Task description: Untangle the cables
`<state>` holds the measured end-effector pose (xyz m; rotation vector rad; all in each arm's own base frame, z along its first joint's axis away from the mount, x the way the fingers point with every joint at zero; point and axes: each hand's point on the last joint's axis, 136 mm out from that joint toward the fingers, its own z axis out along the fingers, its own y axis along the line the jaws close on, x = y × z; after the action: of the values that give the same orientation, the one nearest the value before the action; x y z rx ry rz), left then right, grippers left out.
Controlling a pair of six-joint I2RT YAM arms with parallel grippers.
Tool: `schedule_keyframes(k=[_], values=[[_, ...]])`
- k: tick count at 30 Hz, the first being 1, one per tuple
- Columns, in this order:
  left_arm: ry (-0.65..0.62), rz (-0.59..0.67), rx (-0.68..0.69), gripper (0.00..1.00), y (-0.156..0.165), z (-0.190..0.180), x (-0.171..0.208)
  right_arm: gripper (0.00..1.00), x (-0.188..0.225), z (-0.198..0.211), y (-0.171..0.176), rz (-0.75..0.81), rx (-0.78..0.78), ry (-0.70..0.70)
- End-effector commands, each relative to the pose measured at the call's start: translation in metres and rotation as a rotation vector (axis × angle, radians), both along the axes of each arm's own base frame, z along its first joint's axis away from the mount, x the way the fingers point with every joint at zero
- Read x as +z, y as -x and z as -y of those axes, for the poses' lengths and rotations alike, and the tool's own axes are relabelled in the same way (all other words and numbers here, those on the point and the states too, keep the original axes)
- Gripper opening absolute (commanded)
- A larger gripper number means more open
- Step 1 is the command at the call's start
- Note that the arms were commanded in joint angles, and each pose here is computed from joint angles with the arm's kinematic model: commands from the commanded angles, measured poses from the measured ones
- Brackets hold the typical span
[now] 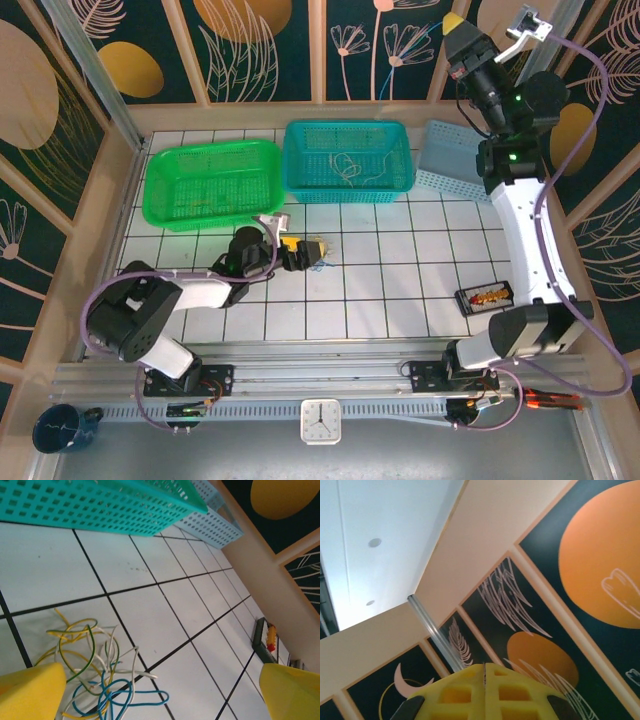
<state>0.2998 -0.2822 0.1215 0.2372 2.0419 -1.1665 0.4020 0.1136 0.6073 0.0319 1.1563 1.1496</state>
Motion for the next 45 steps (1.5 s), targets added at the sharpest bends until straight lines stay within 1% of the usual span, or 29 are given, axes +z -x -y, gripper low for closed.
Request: schedule_keyframes(k=[1, 4, 10, 13, 17, 22, 24, 27, 38, 45], values=[[0.008, 0.007, 0.015, 0.99, -0.004, 0.001, 0.016, 0.0, 0.008, 0.015, -0.01, 0.06, -0.083, 0.005], [0.021, 0.016, 0.026, 0.99, -0.006, 0.001, 0.026, 0.0, 0.008, 0.03, -0.028, 0.065, -0.161, 0.023], [0.037, 0.037, 0.037, 0.99, -0.01, 0.002, 0.046, 0.0, 0.002, 0.075, -0.069, 0.041, -0.349, 0.038], [0.052, 0.048, 0.041, 0.99, -0.012, 0.002, 0.057, 0.0, -0.011, 0.095, -0.089, 0.01, -0.456, 0.048], [0.076, 0.064, 0.038, 0.99, -0.014, 0.005, 0.073, 0.0, -0.039, 0.114, -0.116, -0.047, -0.579, 0.064], [0.078, 0.075, 0.02, 0.99, -0.016, 0.009, 0.086, 0.0, -0.075, 0.125, -0.138, -0.097, -0.682, 0.079], [0.074, 0.072, 0.01, 0.99, -0.016, 0.01, 0.088, 0.0, -0.082, 0.13, -0.143, -0.104, -0.731, 0.083], [0.057, 0.067, -0.005, 0.99, -0.017, 0.012, 0.087, 0.0, -0.081, 0.137, -0.145, -0.093, -0.784, 0.088], [0.057, 0.038, -0.032, 0.99, -0.022, 0.019, 0.077, 0.0, -0.027, 0.16, -0.136, -0.004, -0.9, 0.112], [0.064, 0.024, -0.036, 0.99, -0.023, 0.02, 0.071, 0.0, -0.019, 0.172, -0.135, 0.0, -0.937, 0.106]])
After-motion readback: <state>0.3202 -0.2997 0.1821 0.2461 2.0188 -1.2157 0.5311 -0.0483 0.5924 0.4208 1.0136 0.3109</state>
